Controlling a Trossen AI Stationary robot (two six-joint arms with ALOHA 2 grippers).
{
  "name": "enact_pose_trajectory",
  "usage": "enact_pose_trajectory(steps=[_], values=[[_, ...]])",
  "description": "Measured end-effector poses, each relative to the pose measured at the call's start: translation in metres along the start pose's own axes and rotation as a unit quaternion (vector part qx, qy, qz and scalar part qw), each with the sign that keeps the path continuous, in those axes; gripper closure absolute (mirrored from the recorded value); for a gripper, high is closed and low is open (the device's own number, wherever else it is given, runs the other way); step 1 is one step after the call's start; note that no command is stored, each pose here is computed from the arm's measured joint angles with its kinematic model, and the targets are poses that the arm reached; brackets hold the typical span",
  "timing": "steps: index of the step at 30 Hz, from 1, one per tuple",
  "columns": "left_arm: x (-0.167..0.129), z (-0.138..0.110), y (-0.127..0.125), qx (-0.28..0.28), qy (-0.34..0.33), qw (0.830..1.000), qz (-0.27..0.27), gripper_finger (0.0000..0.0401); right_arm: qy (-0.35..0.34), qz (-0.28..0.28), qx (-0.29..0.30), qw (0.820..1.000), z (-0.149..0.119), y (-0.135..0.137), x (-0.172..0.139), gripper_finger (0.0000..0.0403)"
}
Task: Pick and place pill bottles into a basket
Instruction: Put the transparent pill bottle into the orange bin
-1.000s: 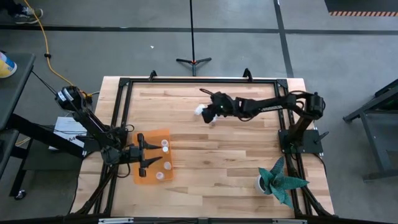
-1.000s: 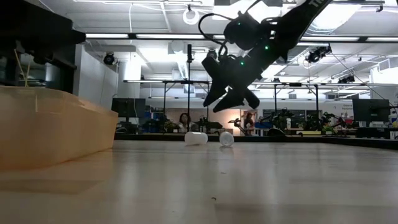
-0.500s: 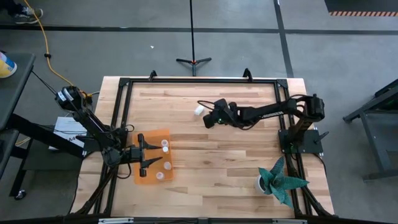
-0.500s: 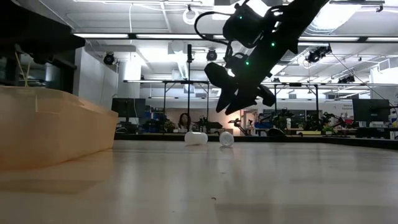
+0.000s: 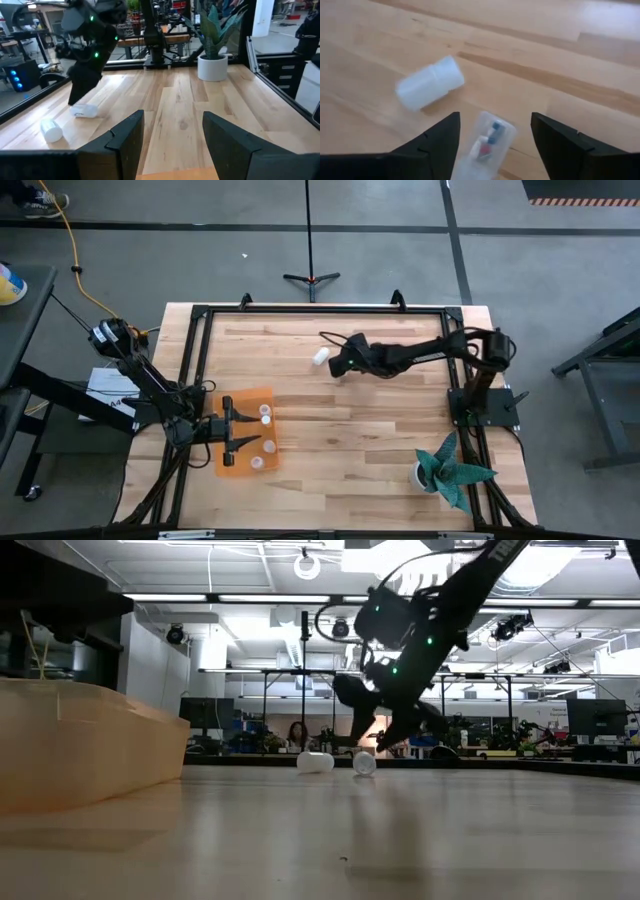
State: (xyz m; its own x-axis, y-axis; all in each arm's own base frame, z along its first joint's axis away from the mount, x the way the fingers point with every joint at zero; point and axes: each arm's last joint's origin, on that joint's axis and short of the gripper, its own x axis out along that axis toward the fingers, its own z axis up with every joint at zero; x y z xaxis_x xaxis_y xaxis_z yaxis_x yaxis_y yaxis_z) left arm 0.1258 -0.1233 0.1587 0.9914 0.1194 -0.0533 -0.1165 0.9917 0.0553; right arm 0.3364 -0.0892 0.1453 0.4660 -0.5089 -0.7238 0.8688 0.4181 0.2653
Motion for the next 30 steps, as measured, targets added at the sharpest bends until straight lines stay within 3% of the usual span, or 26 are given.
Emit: enact_pose_trajectory(steps=[16, 30], values=[[0.000, 0.000, 0.000, 0.000, 0.000, 1.000, 0.000, 0.0164, 0.023, -0.012, 0.009, 1.000, -0.011, -0.006, 0.024, 0.0178], [0.000, 0.000, 0.000, -0.011, 0.000, 1.000, 0.001, 0.0164, 0.029, -0.018, 0.007, 0.999, -0.013, -0.009, 0.030, 0.0256]])
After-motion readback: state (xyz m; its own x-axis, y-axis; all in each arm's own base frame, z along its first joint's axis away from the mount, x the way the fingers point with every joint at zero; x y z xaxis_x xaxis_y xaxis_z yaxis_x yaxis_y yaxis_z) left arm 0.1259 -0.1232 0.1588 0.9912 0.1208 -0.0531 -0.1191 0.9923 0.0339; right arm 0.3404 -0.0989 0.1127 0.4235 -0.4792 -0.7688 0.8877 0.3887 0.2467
